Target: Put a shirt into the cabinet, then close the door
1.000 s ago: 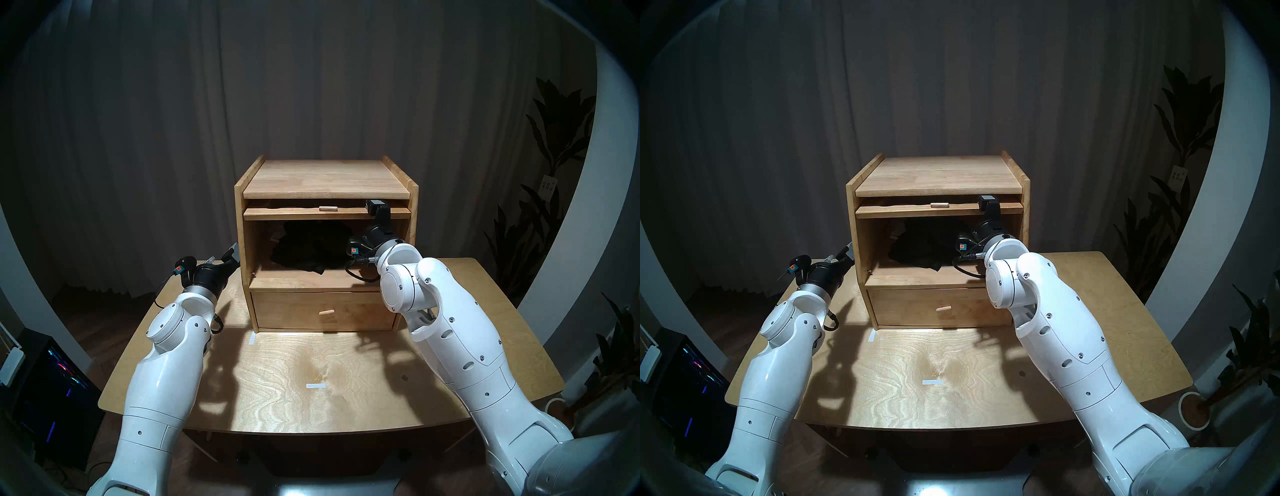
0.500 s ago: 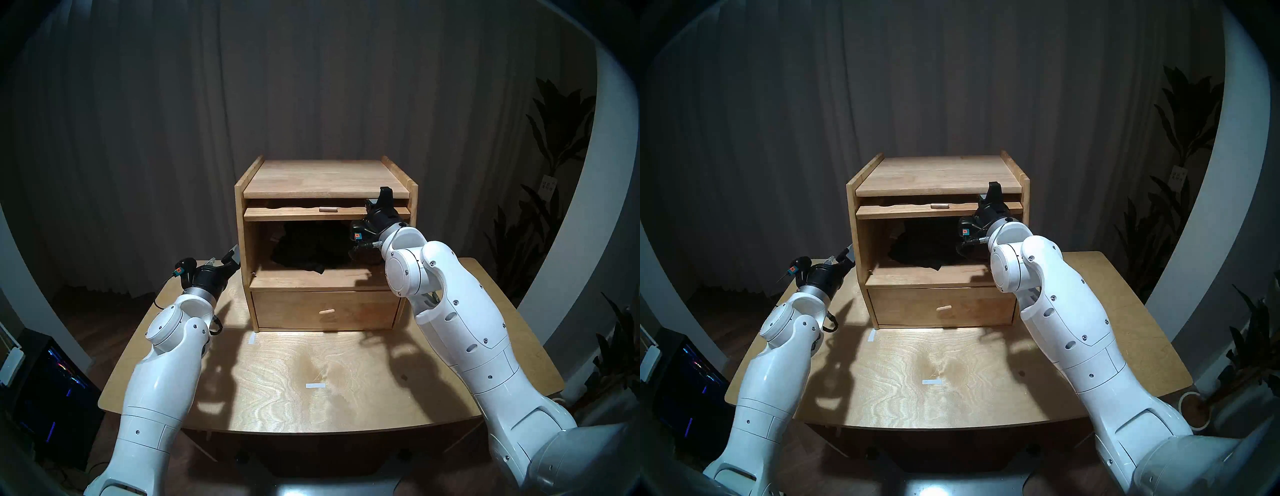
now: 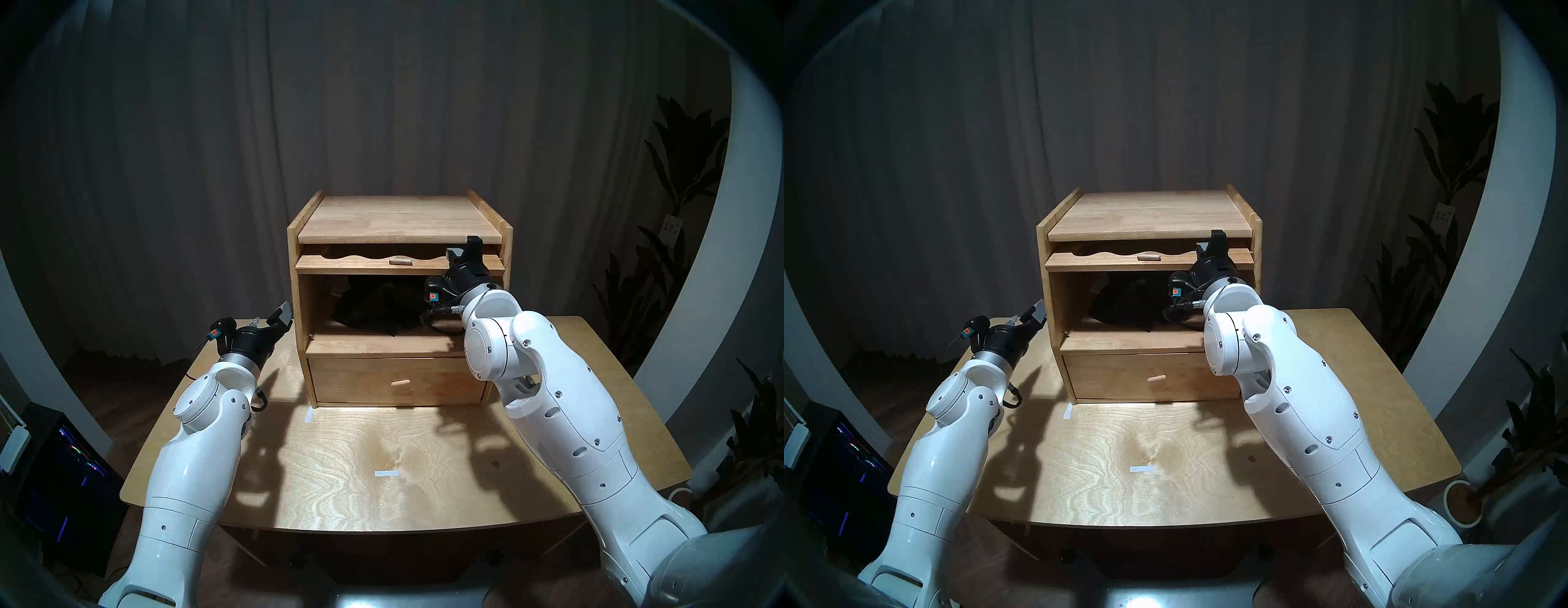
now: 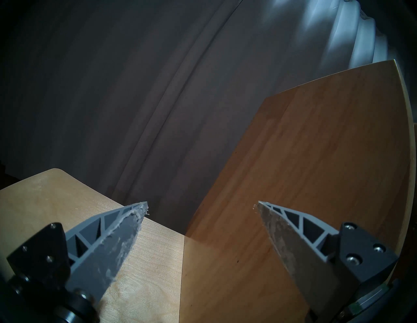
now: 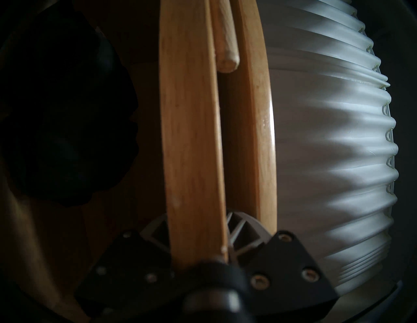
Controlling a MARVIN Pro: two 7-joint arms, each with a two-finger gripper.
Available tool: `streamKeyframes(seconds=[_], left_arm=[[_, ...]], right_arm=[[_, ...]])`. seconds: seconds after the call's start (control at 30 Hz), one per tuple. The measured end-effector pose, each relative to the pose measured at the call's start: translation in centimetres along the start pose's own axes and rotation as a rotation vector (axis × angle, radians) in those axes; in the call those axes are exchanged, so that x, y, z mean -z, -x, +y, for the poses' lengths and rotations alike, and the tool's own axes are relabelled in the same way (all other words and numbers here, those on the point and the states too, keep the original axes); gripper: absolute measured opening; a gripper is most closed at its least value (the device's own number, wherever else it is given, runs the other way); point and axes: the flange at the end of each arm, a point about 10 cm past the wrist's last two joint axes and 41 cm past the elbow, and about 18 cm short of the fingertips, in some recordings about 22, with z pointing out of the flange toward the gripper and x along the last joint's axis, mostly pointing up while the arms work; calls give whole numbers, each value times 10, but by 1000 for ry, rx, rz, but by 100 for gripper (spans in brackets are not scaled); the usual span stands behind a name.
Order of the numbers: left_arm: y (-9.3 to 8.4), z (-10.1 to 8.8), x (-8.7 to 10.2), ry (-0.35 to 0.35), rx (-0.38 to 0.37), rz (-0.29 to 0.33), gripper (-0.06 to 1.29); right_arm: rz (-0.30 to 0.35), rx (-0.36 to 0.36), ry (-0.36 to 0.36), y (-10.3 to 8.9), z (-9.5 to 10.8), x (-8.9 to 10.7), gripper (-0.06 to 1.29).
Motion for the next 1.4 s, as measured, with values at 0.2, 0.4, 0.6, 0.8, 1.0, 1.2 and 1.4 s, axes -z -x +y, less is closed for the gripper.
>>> streamKeyframes(seconds=[0.2,0.4,0.6,0.8,1.0,1.2,1.4], left_arm=[[-1,-1,0,6,-3,0,121],[-2,-1,1,18,-5,-1,121],[-1,-1,3,27,-6,-4,121],[-1,-1,5,34,-7,-6,121],[-1,-3,7,36,-9,-8,121],[-1,-3,10,43,-11,-6,121],[-2,-4,12,44,-12,-7,121]], right_arm=[[-19,-30,1,-11,-2,16,28],[-61,-66,4,-22,-5,40,18],[-100,-74,9,-20,-7,57,9],[-130,-68,16,-15,-9,70,8],[-174,-57,-53,-8,-34,83,4],[-165,-49,-154,-23,-65,103,-3],[-109,-51,-150,-55,-67,108,-3]])
